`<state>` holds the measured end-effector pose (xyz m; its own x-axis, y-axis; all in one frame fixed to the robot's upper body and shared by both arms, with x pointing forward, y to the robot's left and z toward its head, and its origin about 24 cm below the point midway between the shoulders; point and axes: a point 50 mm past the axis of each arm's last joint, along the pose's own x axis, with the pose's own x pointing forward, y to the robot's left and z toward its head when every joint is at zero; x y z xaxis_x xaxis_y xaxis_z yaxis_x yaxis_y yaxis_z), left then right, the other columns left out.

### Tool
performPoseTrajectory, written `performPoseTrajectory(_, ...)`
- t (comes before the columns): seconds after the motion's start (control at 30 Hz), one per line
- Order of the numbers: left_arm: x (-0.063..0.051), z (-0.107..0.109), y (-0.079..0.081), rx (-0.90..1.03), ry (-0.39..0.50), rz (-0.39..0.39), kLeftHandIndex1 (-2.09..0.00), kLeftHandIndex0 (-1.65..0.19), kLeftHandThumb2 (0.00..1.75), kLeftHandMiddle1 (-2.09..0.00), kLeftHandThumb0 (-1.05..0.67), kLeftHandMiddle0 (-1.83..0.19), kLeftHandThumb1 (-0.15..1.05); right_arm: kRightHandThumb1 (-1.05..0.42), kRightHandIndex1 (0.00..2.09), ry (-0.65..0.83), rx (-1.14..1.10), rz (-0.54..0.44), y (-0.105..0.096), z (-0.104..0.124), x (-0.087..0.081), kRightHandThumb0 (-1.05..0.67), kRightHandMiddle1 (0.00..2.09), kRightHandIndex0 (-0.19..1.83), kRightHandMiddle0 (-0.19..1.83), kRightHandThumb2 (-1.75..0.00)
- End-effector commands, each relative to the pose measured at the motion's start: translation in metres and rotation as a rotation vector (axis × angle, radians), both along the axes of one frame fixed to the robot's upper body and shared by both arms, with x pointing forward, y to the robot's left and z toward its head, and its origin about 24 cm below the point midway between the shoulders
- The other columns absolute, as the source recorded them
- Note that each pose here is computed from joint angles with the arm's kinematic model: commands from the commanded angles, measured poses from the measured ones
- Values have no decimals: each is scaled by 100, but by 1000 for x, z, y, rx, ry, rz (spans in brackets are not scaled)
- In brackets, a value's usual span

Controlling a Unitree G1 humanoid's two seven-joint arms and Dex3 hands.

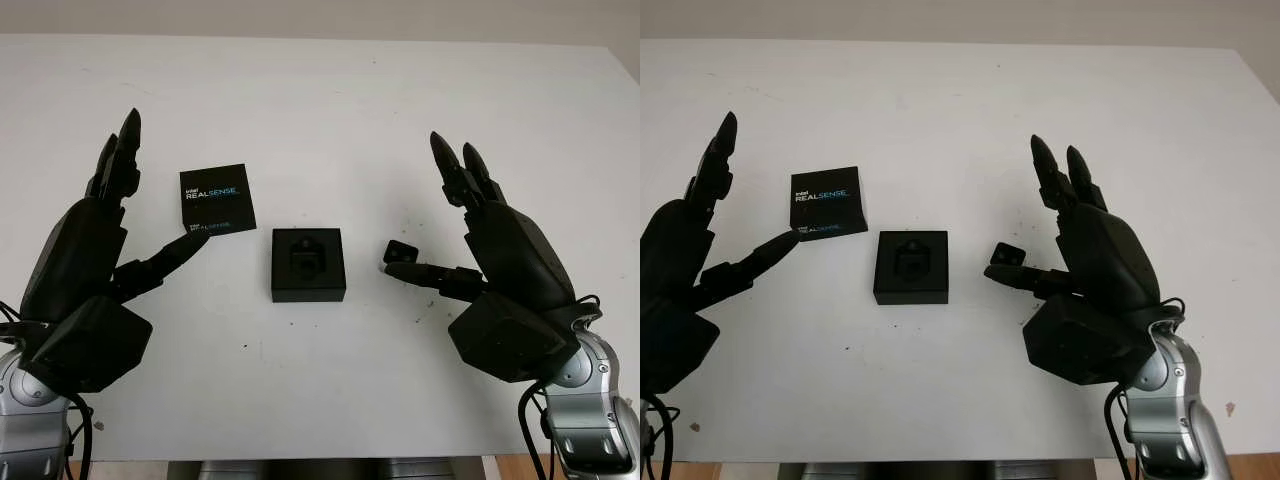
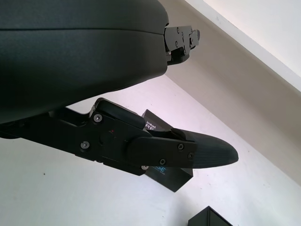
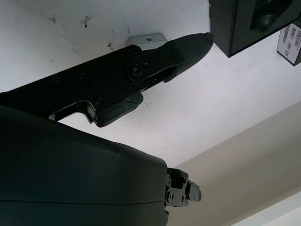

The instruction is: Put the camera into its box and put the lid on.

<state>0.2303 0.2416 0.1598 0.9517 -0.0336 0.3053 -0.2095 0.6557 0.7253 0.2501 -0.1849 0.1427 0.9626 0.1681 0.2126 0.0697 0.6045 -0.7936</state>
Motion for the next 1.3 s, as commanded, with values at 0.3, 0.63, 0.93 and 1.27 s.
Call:
performPoseTrajectory(0.3, -1, 2, 2, 25, -19, 1, -1, 19, 38, 0, -78, 19, 105, -88, 2, -5, -29, -13, -2, -1, 1, -77, 10, -18, 1, -5)
performPoseTrajectory(0.63, -2, 2, 1, 28, -20, 4, -3, 19, 37, 0, -78, 19, 105, -85, 6, 19, -81, -43, -11, -5, -4, -74, 15, -13, 25, -5)
performPoseTrajectory(0.93, 1, 4, 2, 29, -18, -11, -2, 19, 34, 0, -77, 19, 105, -85, 9, 16, -129, -69, -12, -13, -4, -74, 13, -4, 39, -5)
performPoseTrajectory(1.27, 1, 3, 1, 31, -10, -10, -2, 19, 33, 0, -77, 19, 105, -86, 8, 30, -150, -70, -14, -22, 1, -74, 12, -1, 45, -6)
